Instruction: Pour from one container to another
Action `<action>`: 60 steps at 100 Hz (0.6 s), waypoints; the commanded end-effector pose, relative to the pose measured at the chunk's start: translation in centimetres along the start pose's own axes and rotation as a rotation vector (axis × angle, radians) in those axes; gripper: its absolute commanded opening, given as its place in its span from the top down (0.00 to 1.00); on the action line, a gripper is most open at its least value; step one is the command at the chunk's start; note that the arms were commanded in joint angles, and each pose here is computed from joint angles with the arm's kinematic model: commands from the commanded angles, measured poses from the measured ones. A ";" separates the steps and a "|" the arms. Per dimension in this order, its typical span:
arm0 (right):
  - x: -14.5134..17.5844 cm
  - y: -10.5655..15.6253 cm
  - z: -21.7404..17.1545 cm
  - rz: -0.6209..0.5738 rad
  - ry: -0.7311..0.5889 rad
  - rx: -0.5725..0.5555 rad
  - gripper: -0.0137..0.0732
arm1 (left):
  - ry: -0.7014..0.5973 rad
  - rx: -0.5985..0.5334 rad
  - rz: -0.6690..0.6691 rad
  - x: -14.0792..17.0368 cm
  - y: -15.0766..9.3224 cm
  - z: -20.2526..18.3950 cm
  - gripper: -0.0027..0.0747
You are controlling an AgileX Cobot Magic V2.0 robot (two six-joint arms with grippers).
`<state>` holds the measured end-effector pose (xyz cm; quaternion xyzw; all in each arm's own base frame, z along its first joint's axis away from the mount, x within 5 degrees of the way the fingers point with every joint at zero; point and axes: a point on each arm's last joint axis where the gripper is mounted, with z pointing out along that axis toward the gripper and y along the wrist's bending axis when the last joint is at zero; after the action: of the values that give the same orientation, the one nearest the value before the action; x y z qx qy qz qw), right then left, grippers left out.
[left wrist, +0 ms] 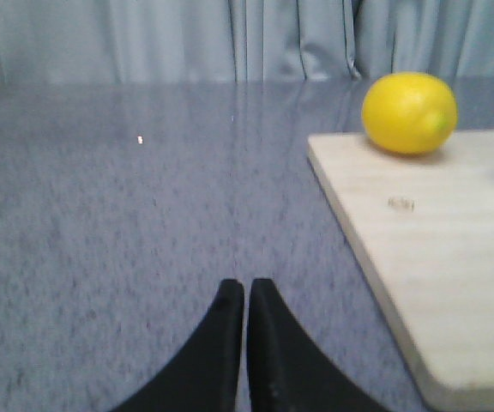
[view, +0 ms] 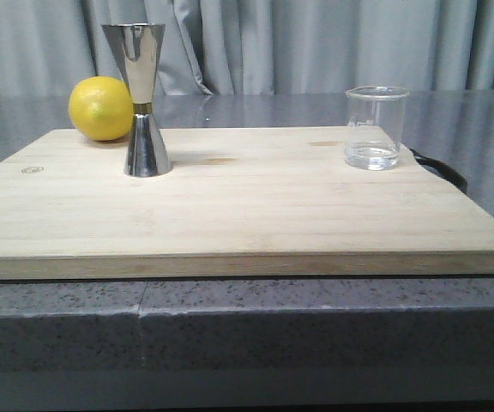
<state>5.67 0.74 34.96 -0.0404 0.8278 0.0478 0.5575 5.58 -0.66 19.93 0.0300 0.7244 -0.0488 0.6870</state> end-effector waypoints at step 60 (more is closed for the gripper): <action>-1.3 0.0 -0.3 -0.008 -0.087 0.008 0.92 | -0.175 -0.004 -0.019 -0.7 0.1 -0.1 0.99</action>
<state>5.68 0.74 34.91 -0.0405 0.8282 0.0470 0.5569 5.59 -0.61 20.85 0.0260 0.6885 -0.0500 0.7230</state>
